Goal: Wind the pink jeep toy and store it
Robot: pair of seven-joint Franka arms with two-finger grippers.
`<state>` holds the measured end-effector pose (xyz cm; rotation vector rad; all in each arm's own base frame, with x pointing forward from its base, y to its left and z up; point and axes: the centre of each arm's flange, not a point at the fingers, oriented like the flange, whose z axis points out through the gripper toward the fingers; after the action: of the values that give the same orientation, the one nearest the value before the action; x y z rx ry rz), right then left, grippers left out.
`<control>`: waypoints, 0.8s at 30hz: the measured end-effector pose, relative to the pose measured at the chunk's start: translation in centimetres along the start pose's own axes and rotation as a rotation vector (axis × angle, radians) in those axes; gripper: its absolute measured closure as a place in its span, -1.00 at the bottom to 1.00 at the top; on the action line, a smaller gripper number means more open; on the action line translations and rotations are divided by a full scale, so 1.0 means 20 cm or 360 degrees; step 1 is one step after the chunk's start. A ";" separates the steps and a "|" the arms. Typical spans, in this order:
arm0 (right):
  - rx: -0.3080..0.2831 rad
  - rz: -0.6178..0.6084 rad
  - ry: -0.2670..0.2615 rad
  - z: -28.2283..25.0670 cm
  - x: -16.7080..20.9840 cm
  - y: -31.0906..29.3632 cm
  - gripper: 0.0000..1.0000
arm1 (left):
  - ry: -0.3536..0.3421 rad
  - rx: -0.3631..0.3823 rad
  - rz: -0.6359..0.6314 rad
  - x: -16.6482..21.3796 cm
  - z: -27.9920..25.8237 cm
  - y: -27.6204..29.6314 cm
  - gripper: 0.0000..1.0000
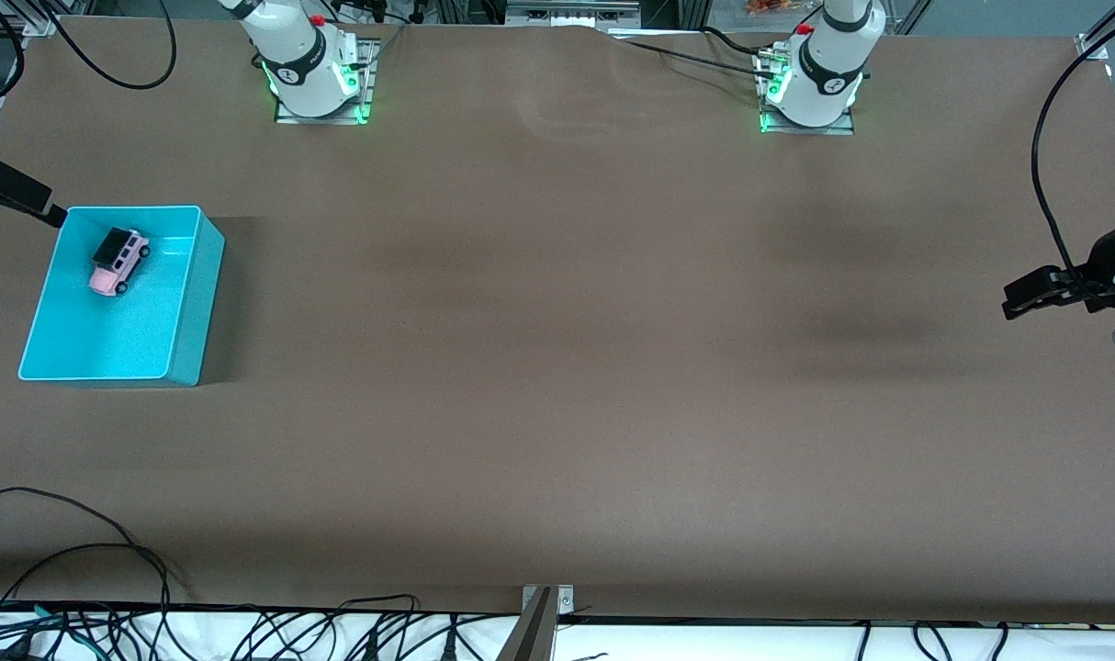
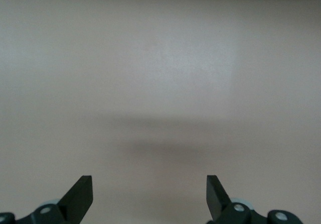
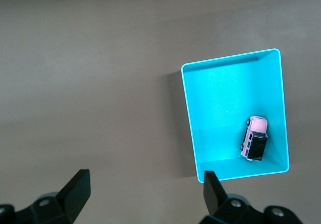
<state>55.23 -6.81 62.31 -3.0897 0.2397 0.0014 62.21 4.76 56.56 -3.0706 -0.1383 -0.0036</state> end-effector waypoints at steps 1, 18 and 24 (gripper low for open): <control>0.0000 0.0000 0.0000 0.00 0.00 0.00 -1.00 | 0.0003 0.0000 -0.0002 0.00 0.00 0.00 -1.00; 0.0000 -0.0001 -0.0001 0.00 0.00 0.00 -1.00 | 0.0008 0.0000 -0.0004 0.00 -0.01 -0.01 -1.00; 0.0000 -0.0001 -0.0001 0.00 0.00 0.00 -1.00 | 0.0009 0.0000 -0.0005 0.00 -0.01 -0.01 -1.00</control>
<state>55.23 -6.78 62.30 -3.0896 0.2388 0.0023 62.19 4.91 56.84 -3.0703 -0.1427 -0.0122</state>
